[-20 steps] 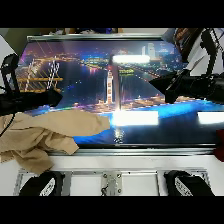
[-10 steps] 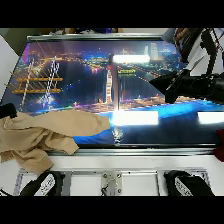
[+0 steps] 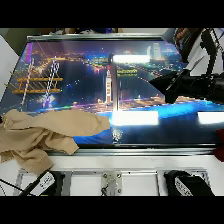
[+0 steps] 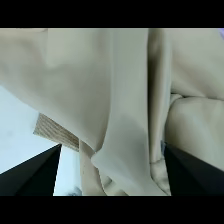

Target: Fold the clothes and pants, and hang the long-sleeved shirts on hangers.

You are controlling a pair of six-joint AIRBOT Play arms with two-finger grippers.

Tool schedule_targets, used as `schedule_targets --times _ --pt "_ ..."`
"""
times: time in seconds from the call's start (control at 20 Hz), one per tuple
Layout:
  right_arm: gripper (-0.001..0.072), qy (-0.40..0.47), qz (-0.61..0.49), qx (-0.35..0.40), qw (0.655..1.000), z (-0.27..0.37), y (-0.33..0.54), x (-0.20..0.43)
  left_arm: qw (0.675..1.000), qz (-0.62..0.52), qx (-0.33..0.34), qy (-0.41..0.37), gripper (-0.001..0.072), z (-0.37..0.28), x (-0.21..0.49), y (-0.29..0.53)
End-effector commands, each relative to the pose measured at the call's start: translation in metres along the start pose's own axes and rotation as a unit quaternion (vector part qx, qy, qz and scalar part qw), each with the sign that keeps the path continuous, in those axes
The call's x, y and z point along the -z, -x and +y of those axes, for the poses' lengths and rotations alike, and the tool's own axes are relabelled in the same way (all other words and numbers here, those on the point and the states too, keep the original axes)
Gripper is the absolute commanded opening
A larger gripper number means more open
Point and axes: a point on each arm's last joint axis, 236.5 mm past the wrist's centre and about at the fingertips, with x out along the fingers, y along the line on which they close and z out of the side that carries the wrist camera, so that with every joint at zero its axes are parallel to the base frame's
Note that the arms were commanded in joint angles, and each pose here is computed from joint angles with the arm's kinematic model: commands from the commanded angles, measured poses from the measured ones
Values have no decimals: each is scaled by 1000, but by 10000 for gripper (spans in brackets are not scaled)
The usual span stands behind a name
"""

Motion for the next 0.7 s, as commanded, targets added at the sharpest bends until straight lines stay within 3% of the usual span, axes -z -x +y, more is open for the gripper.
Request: schedule_targets --times 0.0,0.1,0.4,0.45,0.5,0.55,0.65 --pt "31 -1 0 0 1000 0 0 0 996 45 58 50 707 -17 10 -34" --pt "31 -1 0 0 1000 0 0 0 992 64 90 62 707 -36 28 -59" --pt "31 -1 0 0 1000 0 0 0 988 115 88 61 703 -49 95 -116" --pt "32 -1 0 0 1000 0 0 0 987 121 88 62 505 -50 101 -119" --pt "31 -1 0 0 1000 0 0 0 986 127 87 61 208 -50 106 -120" --pt "32 -1 0 0 1000 0 0 0 986 128 87 60 24 -49 106 -118" --pt "31 -1 0 0 1000 0 0 0 990 90 91 63 22 -46 88 -96"
